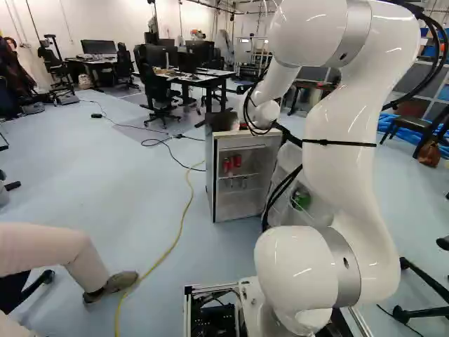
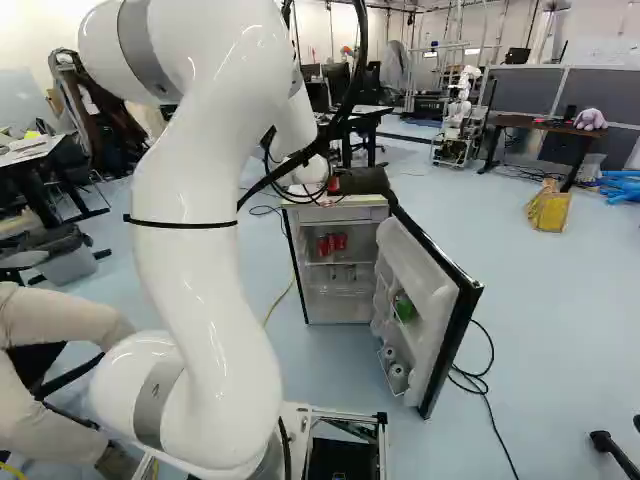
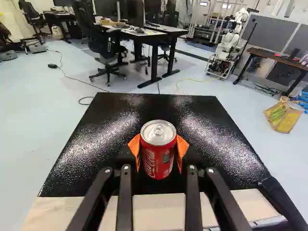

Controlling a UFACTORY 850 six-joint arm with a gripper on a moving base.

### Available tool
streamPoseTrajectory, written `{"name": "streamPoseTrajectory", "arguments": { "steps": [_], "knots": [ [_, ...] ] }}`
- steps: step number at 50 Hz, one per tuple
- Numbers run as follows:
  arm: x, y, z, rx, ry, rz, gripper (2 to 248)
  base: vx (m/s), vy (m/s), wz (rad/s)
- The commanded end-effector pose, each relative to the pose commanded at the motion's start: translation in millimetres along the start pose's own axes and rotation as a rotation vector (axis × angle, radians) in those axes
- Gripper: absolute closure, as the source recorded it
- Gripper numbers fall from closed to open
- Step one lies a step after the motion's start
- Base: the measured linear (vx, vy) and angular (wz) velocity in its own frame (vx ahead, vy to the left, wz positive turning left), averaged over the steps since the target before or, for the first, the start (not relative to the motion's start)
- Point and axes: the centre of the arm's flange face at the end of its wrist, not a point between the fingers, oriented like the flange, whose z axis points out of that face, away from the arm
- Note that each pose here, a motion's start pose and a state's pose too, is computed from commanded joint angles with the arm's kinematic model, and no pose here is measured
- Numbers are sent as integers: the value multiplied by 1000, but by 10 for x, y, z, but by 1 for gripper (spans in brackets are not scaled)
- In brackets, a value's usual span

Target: Grab a drink from the fridge

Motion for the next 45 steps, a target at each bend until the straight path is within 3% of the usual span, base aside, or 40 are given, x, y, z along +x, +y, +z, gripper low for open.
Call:
{"name": "streamPoseTrajectory", "arguments": {
  "steps": [1, 2, 7, 8, 12, 13, 17, 18, 23, 24, 45],
  "knots": [
    [0, 0, 0, 0, 0, 0, 157, 0, 0, 0],
    [0, 0, 0, 0, 0, 0, 127, 0, 0, 0],
    [0, 0, 0, 0, 0, 0, 127, 0, 0, 0],
    [0, 0, 0, 0, 0, 0, 94, 0, 0, 0],
    [0, 0, 0, 0, 0, 0, 94, 0, 0, 0],
    [0, 0, 0, 0, 0, 0, 58, 0, 0, 0],
    [0, 0, 0, 0, 0, 0, 58, 0, 0, 0],
    [0, 0, 0, 0, 0, 0, 22, 0, 0, 0],
    [0, 0, 0, 0, 0, 0, 22, 0, 0, 0],
    [0, 0, 0, 0, 0, 0, 3, 0, 0, 0],
    [-12, -6, -47, 0, -3, 0, 3, 0, 0, 0]
  ]
}}
